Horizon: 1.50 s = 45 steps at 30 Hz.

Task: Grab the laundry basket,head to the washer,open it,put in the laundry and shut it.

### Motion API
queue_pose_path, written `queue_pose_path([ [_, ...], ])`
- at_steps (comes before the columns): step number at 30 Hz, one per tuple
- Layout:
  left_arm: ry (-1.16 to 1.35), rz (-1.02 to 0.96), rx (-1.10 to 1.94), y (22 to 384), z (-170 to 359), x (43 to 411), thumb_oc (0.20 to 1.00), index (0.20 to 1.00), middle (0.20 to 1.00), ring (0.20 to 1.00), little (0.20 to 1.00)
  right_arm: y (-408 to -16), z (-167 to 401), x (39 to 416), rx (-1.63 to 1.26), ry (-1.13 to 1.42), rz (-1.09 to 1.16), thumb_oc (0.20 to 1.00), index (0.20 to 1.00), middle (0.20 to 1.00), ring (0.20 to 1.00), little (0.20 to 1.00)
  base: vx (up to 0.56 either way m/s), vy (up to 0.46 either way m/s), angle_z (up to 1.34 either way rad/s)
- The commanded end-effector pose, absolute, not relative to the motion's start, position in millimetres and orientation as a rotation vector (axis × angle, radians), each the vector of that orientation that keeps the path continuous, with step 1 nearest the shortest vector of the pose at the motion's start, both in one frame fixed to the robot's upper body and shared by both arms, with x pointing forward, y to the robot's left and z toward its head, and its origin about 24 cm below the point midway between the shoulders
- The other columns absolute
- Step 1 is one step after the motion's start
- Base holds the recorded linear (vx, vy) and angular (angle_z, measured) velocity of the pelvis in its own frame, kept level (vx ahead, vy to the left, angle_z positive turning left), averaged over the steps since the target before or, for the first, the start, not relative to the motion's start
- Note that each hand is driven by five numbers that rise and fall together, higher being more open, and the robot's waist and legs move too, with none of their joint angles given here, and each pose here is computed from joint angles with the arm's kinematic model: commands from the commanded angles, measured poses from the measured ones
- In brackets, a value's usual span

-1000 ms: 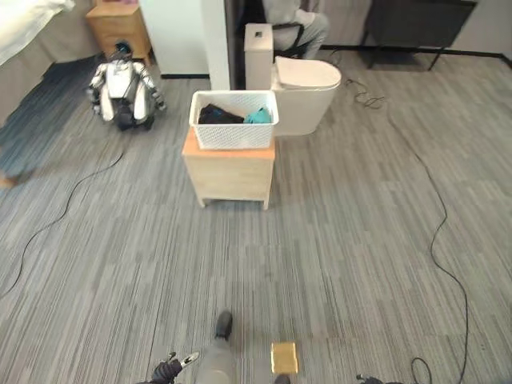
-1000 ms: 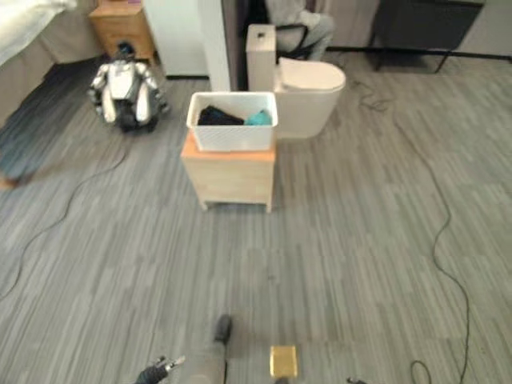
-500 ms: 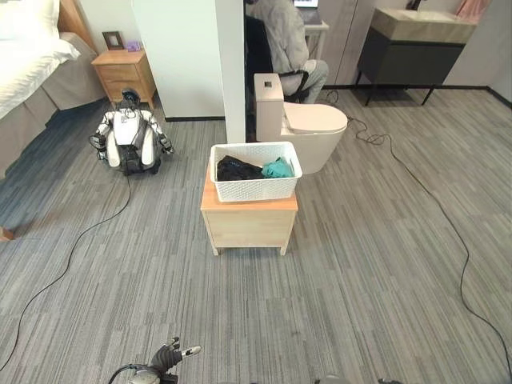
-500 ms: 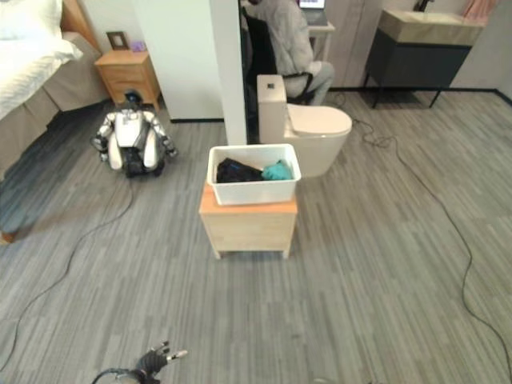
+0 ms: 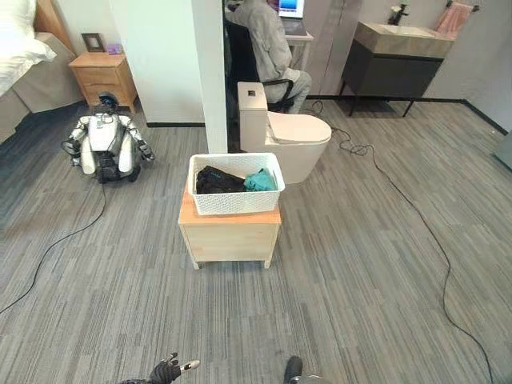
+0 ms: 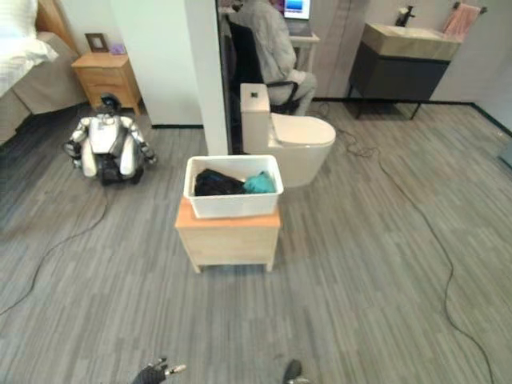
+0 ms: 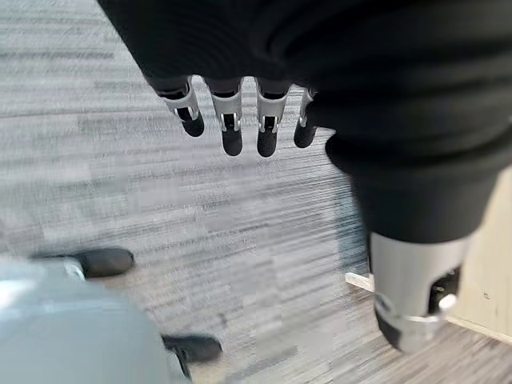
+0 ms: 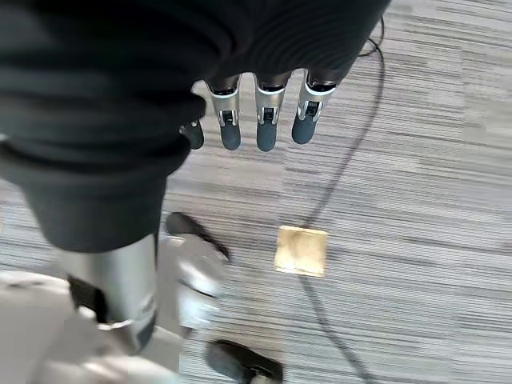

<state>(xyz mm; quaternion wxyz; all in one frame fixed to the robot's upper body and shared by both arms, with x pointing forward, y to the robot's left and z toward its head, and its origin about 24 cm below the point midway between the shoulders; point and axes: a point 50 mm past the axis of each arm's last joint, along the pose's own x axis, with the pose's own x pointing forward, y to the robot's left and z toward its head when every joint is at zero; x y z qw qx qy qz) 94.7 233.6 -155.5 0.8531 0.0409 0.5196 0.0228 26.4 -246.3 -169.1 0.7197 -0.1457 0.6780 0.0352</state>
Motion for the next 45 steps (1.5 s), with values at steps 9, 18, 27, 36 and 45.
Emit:
queue_pose_path([
  [9,0.959,0.186,0.031,245.3,-143.1,124.7,1.0,1.0,1.0,1.0,1.0,-256.6,-152.5,104.2,-0.36,1.207,0.031,1.0,1.0,1.0,1.0,1.0,0.12,-0.201,-0.01],
  [18,0.87,0.273,0.002,257.7,-133.3,134.9,1.0,1.0,1.0,1.0,1.0,-253.9,-127.1,166.8,-0.389,0.963,0.038,1.0,1.0,1.0,1.0,1.0,0.18,0.104,0.02],
  [27,0.886,0.214,0.084,264.8,-130.7,134.6,1.0,1.0,1.0,1.0,1.0,-231.2,-135.2,165.8,-0.329,0.994,0.083,1.0,1.0,1.0,1.0,1.0,0.32,0.455,-0.22],
  [36,0.848,0.191,0.12,269.6,-122.8,146.2,1.0,1.0,1.0,1.0,1.0,-229.3,-143.7,148.1,-0.301,1.059,0.088,1.0,1.0,1.0,1.0,1.0,0.19,0.284,0.02],
  [45,0.86,0.105,0.088,244.7,-131.6,137.0,1.0,1.0,1.0,1.0,1.0,-239.4,-154.0,109.5,-0.312,1.161,0.084,1.0,1.0,1.0,1.0,1.0,0.14,-0.018,0.46],
])
